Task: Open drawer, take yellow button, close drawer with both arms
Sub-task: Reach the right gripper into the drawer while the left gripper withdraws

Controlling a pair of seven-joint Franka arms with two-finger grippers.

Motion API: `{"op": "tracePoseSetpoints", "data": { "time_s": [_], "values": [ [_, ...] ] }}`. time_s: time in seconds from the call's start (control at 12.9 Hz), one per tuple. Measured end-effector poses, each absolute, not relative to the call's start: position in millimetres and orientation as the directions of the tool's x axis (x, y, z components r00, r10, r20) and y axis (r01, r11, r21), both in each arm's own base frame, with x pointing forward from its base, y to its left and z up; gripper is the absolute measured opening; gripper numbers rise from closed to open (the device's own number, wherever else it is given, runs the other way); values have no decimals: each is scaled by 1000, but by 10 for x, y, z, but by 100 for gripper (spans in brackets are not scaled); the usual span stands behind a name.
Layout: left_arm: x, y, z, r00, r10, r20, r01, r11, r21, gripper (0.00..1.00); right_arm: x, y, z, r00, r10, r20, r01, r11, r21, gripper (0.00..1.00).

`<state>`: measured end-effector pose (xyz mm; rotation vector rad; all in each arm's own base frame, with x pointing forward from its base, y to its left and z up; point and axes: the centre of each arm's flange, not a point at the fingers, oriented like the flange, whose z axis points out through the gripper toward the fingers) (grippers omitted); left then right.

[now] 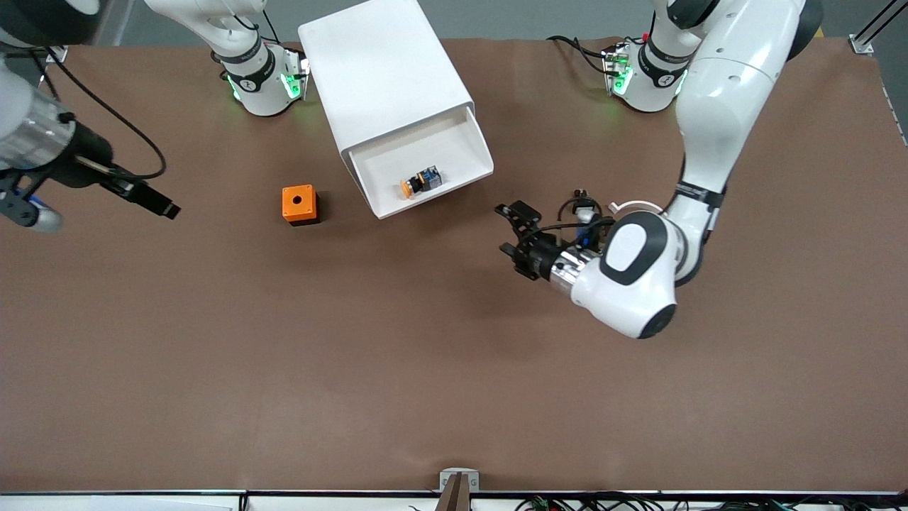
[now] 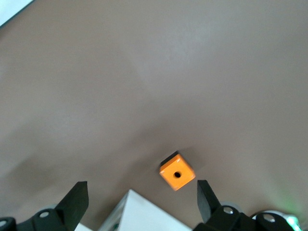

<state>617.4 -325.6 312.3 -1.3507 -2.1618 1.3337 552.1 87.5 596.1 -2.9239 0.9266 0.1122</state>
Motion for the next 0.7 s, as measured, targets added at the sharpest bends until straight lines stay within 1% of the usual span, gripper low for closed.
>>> {"op": "tracePoseSetpoints", "data": {
  "time_s": [0.15,0.23,0.39,0.54,0.7],
  "values": [
    [6297,-2937,3157,-470,850,-240,652,151,-743,100,5475,1398,5767,715,-688,-123,-693,-721,5,100],
    [6361,-2791,3205,-437,862,-256,690,139,-710,100,5433,1706,5641,666,-734,-133,-737,-675,38,100],
    [6480,-2488,3337,-353,888,-293,767,96,-634,100,5296,2298,5421,599,-788,-145,-784,-613,93,100],
    [6554,-2227,3499,-244,920,-306,835,39,-549,100,5141,2845,5250,548,-820,-163,-818,-566,99,97],
    [6566,-2116,3647,-120,949,-291,881,-34,-473,100,5017,3258,5152,471,-868,-157,-872,-485,69,98]
  ]
}}
